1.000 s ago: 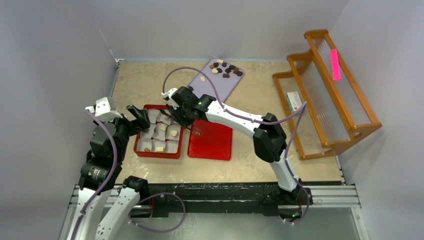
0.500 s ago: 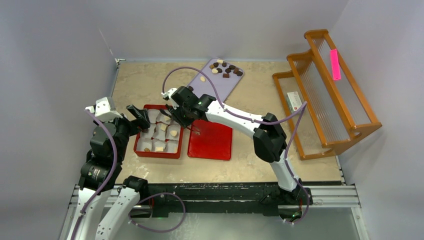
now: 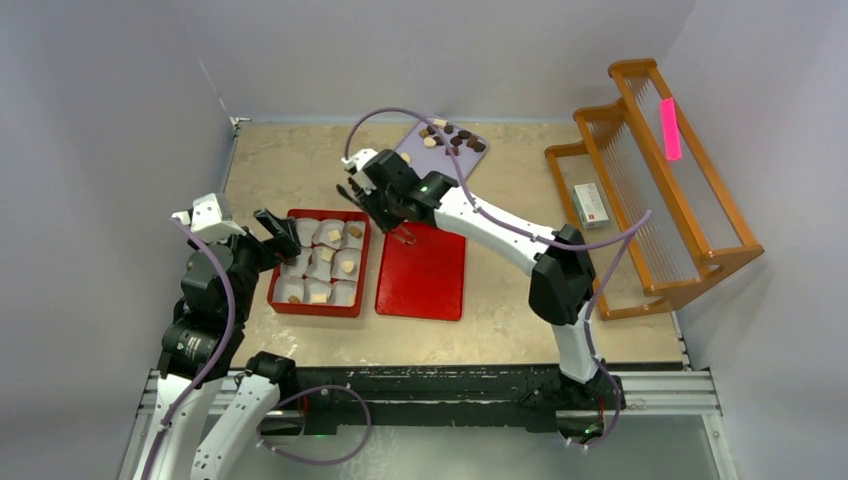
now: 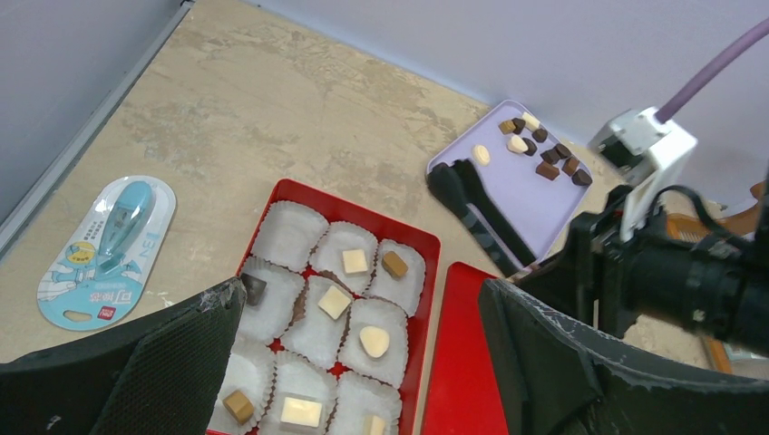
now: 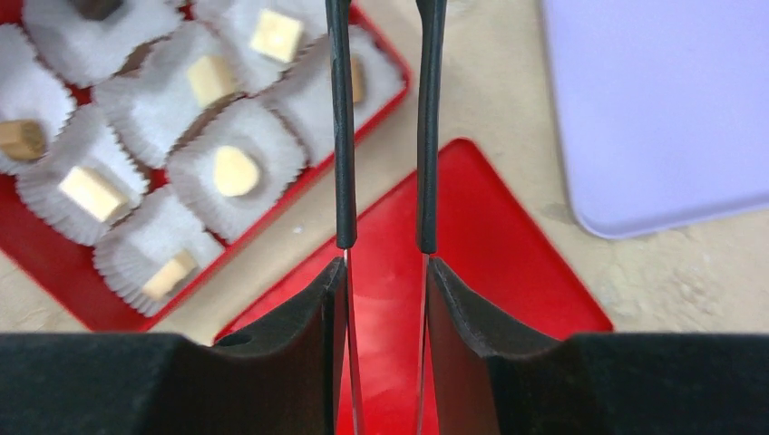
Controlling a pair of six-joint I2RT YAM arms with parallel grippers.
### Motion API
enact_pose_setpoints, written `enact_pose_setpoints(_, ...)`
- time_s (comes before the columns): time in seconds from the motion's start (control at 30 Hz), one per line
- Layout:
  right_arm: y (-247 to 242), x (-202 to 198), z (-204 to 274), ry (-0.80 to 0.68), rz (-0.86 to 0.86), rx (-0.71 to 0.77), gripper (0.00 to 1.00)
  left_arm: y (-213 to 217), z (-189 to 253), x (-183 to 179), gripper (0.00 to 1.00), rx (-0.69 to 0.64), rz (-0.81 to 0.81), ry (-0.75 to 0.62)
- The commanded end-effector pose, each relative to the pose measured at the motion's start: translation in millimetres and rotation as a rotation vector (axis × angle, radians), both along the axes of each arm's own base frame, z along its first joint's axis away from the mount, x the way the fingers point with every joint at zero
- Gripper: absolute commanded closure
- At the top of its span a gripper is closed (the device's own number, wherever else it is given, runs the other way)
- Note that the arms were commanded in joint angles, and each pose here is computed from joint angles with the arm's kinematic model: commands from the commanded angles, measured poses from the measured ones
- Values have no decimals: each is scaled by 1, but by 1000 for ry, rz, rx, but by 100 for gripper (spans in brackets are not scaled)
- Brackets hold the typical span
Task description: Pack the chocolate
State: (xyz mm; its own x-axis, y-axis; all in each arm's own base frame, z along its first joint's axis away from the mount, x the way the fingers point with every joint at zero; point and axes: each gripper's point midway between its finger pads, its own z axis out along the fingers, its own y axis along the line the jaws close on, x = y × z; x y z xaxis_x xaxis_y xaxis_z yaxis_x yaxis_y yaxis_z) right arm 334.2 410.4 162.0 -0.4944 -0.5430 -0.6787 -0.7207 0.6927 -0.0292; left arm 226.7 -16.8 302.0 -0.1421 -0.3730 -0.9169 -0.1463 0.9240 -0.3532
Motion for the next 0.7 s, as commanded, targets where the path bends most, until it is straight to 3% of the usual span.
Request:
enact_pose_setpoints(0.0,-41,35,30,-74,-98,26,63,-2,5,5,1,-13,-1,-22)
enact_pose_setpoints(0.43,-141,131,2,-54,-407,-37,62,-2,3,6,1,-10,-3,-16)
enact_pose_setpoints(0.67,-171,155,-20,16,-477,-5,60,-2,3,6,1,-9,-5,-15)
